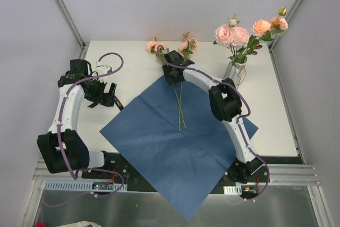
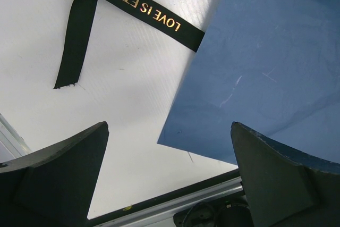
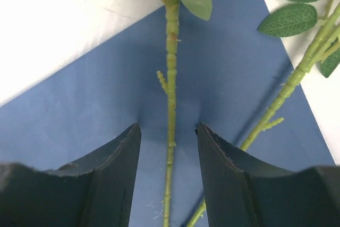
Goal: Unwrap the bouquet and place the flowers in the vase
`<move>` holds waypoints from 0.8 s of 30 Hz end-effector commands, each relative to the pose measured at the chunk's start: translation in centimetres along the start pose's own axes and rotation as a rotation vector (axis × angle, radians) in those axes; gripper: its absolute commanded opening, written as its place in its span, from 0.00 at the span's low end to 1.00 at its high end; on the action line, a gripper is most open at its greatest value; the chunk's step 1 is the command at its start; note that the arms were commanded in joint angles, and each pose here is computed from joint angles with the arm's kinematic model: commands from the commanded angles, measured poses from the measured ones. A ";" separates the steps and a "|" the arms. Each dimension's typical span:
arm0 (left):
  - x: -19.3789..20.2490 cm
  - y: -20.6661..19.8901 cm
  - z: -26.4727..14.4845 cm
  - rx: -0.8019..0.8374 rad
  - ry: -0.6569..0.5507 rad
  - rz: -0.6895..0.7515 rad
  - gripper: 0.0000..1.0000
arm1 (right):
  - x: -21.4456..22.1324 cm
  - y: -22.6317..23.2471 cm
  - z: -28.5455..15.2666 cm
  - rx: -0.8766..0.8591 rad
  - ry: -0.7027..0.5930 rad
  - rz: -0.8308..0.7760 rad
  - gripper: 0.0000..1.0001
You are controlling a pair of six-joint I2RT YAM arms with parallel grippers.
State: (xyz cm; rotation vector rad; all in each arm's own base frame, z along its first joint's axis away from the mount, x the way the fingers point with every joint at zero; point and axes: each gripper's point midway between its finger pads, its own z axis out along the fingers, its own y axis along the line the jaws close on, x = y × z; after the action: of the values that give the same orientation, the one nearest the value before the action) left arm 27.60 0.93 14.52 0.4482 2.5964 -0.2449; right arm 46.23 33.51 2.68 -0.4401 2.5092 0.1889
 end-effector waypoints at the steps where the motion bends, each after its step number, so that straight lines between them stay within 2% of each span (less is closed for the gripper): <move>1: 0.1 0.3 -0.1 -0.006 0.003 0.013 0.99 | -0.6 0.2 -0.7 -0.023 0.011 0.002 0.48; 4: 0.0 0.4 -0.2 -0.011 -0.001 0.010 0.99 | -0.8 0.3 -0.6 -0.027 0.010 0.007 0.41; 8: 0.0 0.3 -0.5 -0.018 -0.006 0.011 0.99 | -0.6 0.4 -0.4 -0.023 0.025 0.017 0.21; 13: 0.0 0.3 -1.0 -0.035 -0.022 0.023 0.99 | -0.5 0.5 -0.1 -0.020 0.043 0.016 0.20; 16: 0.1 0.1 -1.4 -0.042 -0.033 0.029 0.99 | -0.4 0.6 -0.3 -0.020 0.051 0.016 0.10; 17: 0.2 0.2 -1.5 -0.045 -0.037 0.031 0.99 | -0.5 0.6 -0.4 -0.019 0.050 0.041 0.02; 21: 0.4 0.1 -1.7 -0.051 -0.038 0.033 0.99 | -2.7 1.5 -2.7 -0.049 -0.024 0.055 0.01; 24: 0.6 0.1 -1.5 -0.051 -0.032 0.026 0.99 | -6.1 2.8 -6.8 -0.102 -0.148 0.063 0.01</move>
State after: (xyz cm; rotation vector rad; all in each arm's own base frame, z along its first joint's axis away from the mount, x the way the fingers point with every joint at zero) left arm 27.05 0.98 15.66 0.4498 2.5514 -0.2074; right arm 46.33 34.11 2.91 -0.4134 2.5460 0.2180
